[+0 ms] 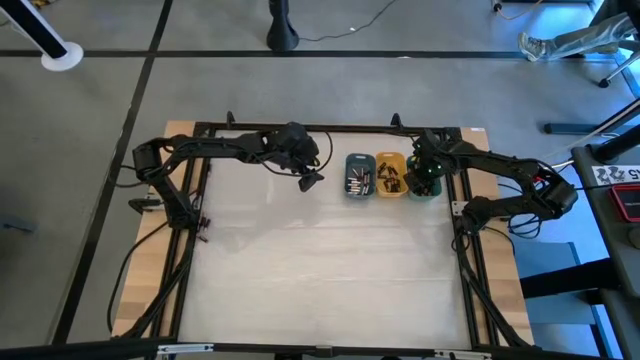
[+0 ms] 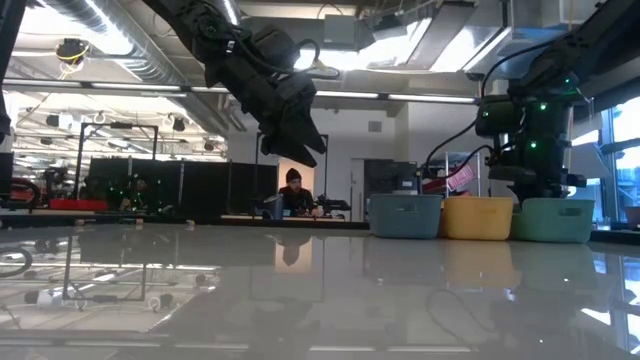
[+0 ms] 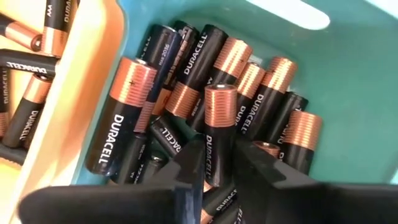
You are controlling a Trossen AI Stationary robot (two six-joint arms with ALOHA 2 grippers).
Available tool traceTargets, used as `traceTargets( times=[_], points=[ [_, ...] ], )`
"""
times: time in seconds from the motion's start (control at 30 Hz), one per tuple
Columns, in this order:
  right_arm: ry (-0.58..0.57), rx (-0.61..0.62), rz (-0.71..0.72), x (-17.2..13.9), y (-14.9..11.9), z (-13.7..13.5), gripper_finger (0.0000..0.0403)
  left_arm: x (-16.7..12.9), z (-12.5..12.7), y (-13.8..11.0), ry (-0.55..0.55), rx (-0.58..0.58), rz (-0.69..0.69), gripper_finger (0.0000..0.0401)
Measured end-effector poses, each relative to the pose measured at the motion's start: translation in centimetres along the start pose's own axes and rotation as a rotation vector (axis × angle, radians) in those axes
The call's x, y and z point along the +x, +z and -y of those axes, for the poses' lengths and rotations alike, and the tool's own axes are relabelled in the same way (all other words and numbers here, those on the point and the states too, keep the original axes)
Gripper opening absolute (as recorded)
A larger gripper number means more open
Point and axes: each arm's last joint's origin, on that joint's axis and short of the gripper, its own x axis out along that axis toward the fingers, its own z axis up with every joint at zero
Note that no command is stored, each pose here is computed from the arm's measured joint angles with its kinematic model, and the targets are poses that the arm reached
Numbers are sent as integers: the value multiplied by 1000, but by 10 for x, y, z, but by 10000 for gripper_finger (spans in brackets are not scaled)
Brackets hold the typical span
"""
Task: Sort batteries
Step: Put the black battery into the green bin
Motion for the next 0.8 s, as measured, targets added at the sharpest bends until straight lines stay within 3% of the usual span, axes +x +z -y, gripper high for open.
traceTargets(
  times=[0.4, 0.8],
  points=[
    [-9, -25, 29, -22, 18, -3, 176, 0, 0, 0, 0, -7, 0, 255],
    [78, -44, 74, -40, 26, -7, 184, 0, 0, 0, 0, -7, 0, 255]
  ],
)
